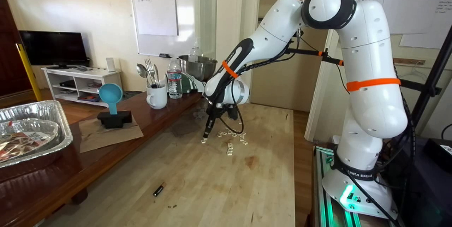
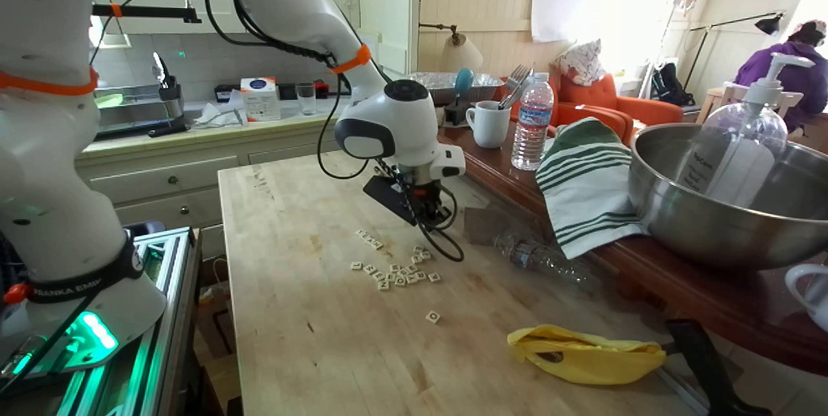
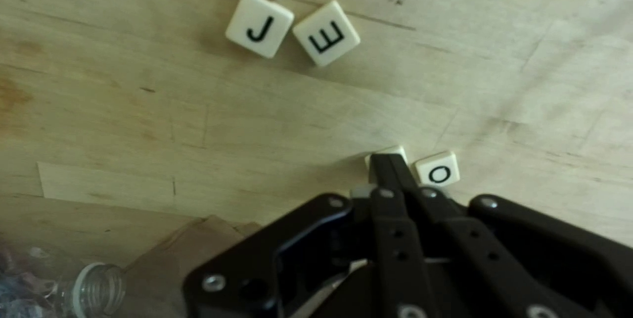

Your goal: Move some of the letter tiles backwards

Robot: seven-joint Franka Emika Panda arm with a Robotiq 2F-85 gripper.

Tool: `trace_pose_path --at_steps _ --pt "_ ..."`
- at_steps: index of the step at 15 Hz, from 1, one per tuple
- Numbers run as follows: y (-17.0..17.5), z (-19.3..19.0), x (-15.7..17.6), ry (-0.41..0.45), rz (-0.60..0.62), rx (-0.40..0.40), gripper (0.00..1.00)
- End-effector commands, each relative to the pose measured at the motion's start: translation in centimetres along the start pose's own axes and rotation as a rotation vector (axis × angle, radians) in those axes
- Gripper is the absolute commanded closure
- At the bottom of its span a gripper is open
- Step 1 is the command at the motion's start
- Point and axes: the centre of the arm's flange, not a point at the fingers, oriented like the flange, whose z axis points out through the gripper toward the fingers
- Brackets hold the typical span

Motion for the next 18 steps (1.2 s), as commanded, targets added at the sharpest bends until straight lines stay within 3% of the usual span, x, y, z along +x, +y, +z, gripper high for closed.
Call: trace_pose_path --at_steps 1,18 --pt "-0.7 1.3 -0.3 -0.01 0.015 0.008 1.0" --pt "-1.7 1.5 -0.4 -0.03 0.12 -0.001 1.0"
